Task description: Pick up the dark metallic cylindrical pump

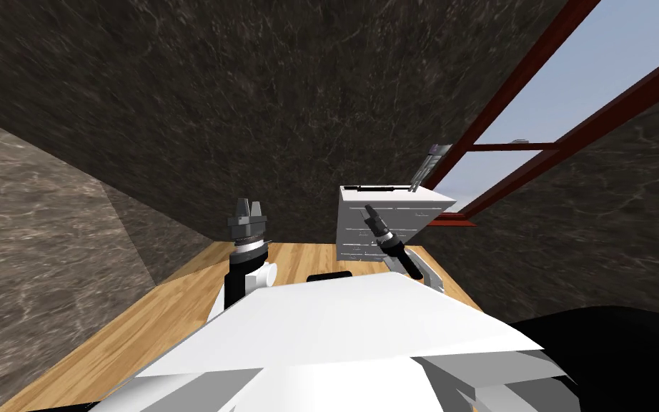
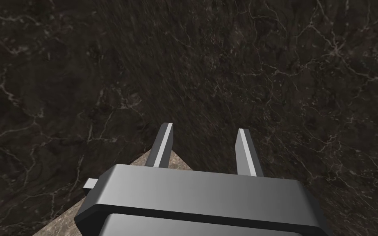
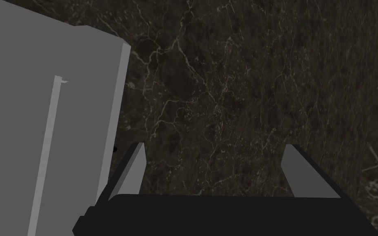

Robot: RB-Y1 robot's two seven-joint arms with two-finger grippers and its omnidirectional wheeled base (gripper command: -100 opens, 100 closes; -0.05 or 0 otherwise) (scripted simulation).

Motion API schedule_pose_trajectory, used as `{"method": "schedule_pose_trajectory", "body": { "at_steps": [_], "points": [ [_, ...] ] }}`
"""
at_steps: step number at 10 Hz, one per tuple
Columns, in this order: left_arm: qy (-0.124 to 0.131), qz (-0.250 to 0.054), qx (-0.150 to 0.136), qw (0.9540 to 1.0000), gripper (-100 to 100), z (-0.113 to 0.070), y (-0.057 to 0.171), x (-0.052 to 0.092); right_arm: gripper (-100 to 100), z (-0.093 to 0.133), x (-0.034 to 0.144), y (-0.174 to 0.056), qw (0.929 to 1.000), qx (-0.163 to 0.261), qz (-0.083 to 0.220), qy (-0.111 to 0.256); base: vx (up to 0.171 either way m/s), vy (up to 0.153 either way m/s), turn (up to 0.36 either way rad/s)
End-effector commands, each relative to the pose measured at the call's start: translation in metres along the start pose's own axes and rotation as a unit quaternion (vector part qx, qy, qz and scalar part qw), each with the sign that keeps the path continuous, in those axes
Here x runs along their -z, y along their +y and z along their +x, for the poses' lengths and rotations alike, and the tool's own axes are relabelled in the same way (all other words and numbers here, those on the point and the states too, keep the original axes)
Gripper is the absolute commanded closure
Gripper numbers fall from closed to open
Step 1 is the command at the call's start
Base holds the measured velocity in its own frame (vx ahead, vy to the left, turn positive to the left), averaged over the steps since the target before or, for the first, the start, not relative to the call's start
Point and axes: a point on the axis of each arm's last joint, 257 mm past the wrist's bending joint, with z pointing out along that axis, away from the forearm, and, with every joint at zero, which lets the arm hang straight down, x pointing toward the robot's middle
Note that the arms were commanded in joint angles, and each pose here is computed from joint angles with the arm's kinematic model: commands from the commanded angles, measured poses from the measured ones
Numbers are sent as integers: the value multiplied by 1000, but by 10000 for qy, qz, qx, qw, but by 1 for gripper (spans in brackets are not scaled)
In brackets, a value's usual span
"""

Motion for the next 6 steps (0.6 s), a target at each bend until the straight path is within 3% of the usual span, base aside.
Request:
{"method": "schedule_pose_trajectory", "body": {
  "at_steps": [1,5,6],
  "points": [
    [0,0,0,10000,0,0,0,0,-100,6,1,-4,9996,139,16,260,-68,24,87],
    [0,0,0,10000,0,0,0,0,-100,17,7,-15,9964,397,59,744,-54,24,61],
    [0,-1,-1,10000,0,0,0,0,-100,26,12,-24,9933,537,68,1021,-60,43,153]
  ]
}}
